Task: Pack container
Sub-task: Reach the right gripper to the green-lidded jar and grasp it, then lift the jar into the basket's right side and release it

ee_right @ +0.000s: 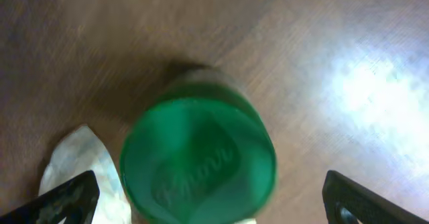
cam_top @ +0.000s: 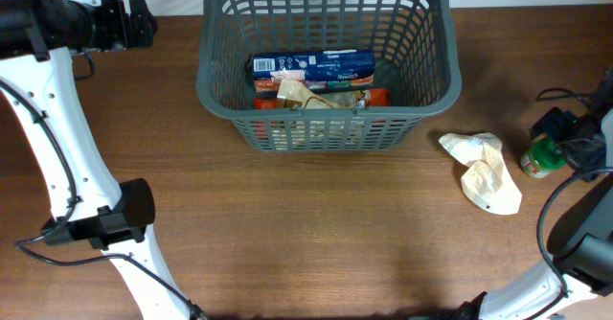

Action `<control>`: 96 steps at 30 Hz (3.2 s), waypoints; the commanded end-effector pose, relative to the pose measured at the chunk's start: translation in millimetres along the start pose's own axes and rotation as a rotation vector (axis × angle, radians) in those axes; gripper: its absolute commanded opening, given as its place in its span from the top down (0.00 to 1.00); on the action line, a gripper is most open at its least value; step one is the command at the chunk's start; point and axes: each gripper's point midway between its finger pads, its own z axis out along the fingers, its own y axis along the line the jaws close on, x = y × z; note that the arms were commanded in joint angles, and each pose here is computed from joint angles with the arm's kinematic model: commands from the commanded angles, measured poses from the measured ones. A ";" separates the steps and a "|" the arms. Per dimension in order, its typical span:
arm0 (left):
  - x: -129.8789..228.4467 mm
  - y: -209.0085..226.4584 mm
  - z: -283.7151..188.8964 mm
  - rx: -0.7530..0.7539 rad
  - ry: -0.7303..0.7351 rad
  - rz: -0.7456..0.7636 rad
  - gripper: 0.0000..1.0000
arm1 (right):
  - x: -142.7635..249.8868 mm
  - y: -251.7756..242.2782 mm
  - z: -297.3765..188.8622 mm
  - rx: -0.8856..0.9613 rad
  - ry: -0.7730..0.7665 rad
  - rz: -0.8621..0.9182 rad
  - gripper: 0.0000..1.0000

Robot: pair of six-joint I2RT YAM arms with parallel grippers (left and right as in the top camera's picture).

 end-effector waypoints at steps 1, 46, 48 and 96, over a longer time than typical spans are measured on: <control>1.4 0.7 4.1 0.010 0.011 -0.015 0.01 | 3.7 1.3 10.4 -0.011 -0.002 0.012 0.01; 1.4 0.6 4.1 0.010 0.011 -0.015 0.01 | 14.9 -2.3 73.4 0.032 0.082 0.035 0.29; 1.4 0.8 4.1 0.010 0.011 -0.015 0.01 | 17.6 -2.8 72.9 0.033 0.094 0.035 0.30; 1.4 0.9 4.1 0.010 0.011 -0.015 0.01 | 165.6 309.0 -279.7 -0.556 -0.285 -0.873 0.80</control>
